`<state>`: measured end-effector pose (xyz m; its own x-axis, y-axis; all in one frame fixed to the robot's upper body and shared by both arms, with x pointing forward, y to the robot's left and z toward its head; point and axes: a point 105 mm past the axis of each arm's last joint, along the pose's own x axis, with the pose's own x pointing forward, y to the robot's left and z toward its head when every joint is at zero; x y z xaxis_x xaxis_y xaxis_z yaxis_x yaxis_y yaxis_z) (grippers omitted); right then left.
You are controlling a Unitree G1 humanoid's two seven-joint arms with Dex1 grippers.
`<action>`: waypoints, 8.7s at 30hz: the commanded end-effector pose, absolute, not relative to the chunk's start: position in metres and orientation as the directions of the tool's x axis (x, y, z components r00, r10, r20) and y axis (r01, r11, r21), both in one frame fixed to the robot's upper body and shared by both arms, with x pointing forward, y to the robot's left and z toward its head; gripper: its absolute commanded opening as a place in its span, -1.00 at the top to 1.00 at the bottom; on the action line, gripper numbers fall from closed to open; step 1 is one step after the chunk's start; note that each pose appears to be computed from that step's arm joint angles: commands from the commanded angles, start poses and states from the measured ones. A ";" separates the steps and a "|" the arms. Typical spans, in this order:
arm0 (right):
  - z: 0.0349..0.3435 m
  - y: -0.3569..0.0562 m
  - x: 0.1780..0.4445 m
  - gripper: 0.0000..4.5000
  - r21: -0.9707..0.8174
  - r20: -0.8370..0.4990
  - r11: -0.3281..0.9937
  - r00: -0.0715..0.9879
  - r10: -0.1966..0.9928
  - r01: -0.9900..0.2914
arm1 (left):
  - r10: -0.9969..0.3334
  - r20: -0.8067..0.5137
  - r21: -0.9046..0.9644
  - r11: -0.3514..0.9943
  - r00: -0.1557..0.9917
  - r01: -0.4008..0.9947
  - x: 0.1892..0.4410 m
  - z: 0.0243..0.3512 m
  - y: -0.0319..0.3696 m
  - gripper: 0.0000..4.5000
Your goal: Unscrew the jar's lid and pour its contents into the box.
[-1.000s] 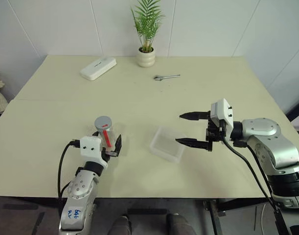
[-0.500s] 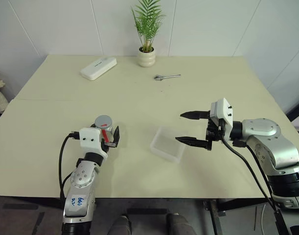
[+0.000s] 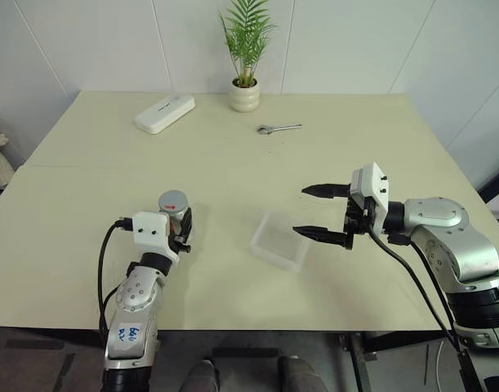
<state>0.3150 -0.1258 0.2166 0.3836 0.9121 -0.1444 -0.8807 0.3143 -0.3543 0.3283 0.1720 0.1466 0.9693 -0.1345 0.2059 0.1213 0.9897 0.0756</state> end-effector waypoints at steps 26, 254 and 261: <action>0.289 -0.040 0.295 -1.00 -0.258 0.246 0.660 0.612 0.751 -0.706 | -0.962 -0.015 0.315 0.255 0.273 0.914 0.333 0.206 0.099 0.12; 0.280 -0.044 0.270 -0.99 -0.265 0.046 0.371 0.373 0.927 -0.890 | -0.975 -0.025 0.275 -0.218 -0.220 0.936 0.312 0.232 0.068 0.12; 0.279 -0.022 0.284 -0.99 -0.264 0.056 0.358 0.356 0.933 -0.896 | -0.972 -0.024 0.292 -0.232 -0.235 0.928 0.312 0.234 0.062 0.12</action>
<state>0.2845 -0.0249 0.2677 0.3603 0.9327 0.0171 -0.9093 0.3552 -0.2167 0.3136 0.0645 0.2224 -0.2174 -0.9758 -0.0240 0.9455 -0.2166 0.2429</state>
